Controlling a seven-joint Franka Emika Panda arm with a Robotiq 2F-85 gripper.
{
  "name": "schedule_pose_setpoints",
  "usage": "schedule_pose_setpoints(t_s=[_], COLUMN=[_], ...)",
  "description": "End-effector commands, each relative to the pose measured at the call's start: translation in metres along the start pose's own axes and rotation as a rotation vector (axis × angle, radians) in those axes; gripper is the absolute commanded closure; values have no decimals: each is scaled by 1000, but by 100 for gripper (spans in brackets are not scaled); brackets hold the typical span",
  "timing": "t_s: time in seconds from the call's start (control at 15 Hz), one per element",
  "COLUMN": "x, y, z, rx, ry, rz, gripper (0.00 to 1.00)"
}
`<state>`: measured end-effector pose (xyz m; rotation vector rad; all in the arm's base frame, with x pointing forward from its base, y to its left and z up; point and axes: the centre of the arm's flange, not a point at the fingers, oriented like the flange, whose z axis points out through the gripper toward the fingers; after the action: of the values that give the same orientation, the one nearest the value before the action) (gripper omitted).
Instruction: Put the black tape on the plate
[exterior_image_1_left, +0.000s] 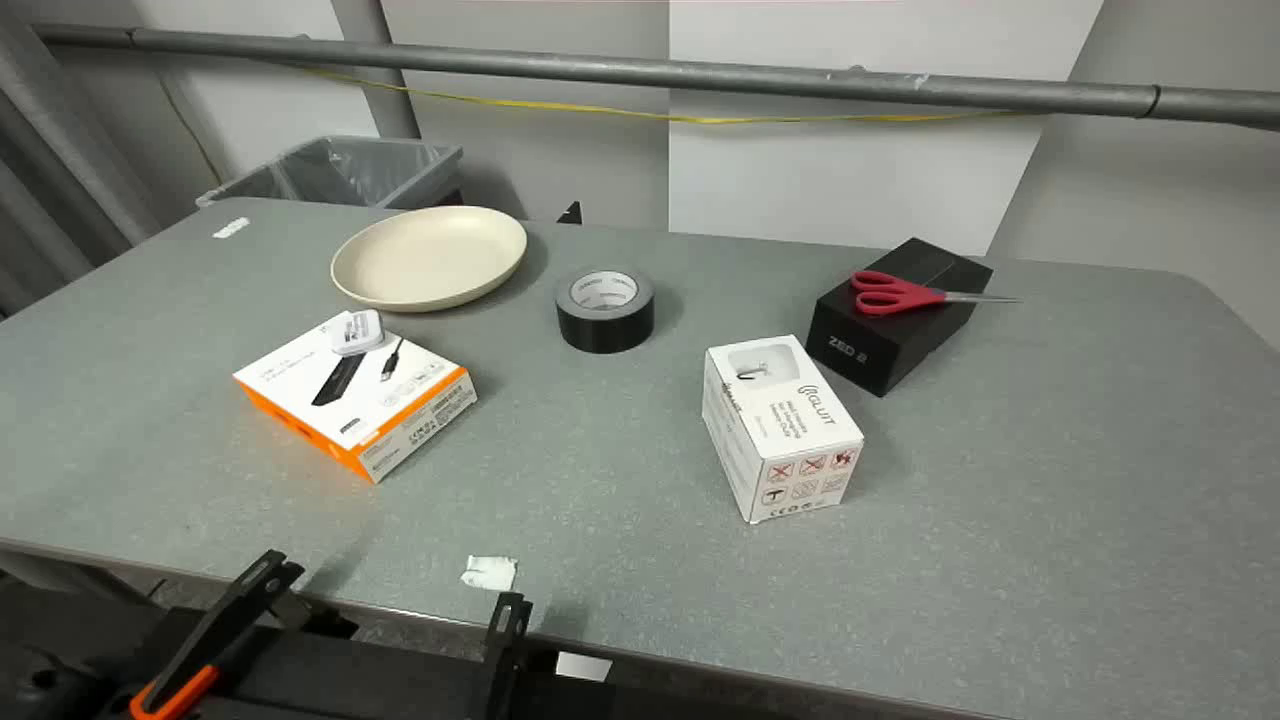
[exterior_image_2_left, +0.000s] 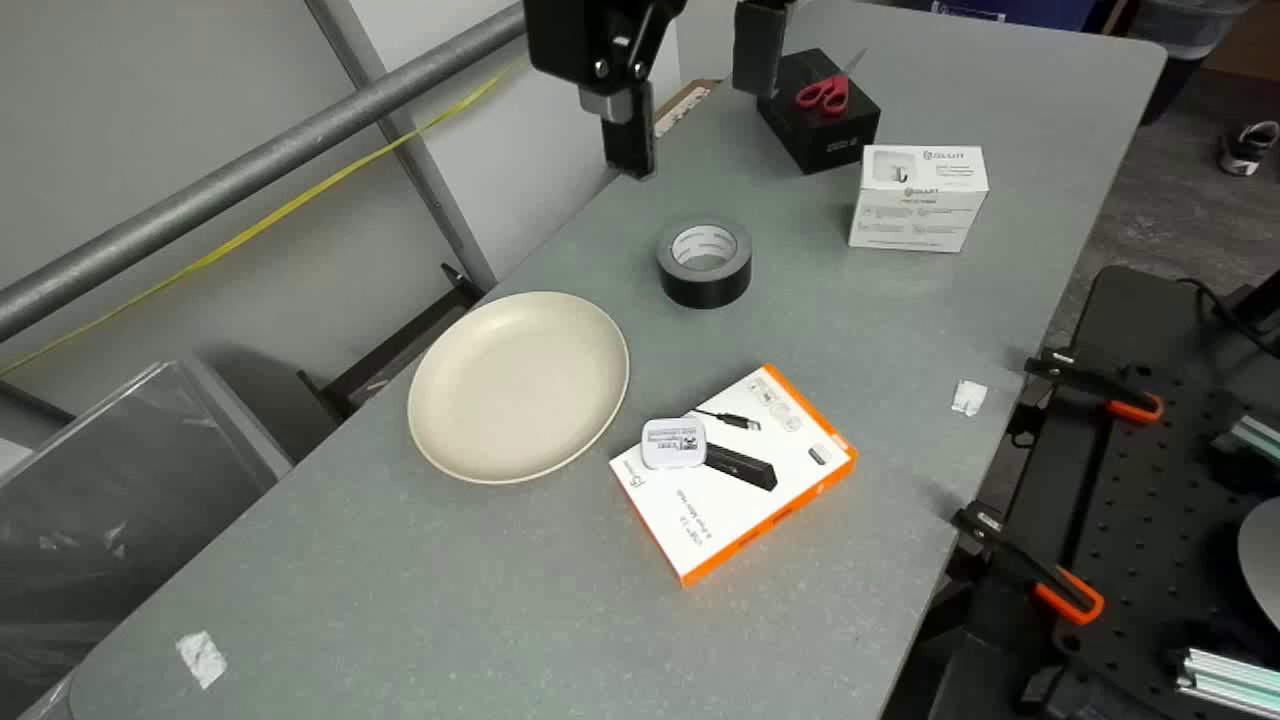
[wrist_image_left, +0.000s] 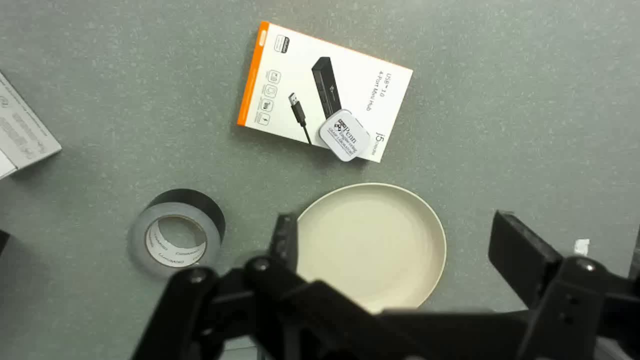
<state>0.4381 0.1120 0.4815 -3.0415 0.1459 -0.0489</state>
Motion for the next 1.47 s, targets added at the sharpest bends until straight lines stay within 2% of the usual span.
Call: schedule_pose_setpoints(t_s=[0.0, 0.27, 0.6, 0.87, 1.0, 1.07, 1.4], x=[0, 7, 42, 72, 80, 61, 72], y=[0, 9, 58, 95, 108, 101, 110], z=[0, 12, 72, 114, 117, 116, 120], rx=[0, -18, -49, -68, -53, -61, -61], ry=[0, 13, 87, 131, 105, 101, 96], rz=[0, -10, -4, 57, 107, 81, 100], gripper=[0, 0, 0, 0, 0, 0, 0])
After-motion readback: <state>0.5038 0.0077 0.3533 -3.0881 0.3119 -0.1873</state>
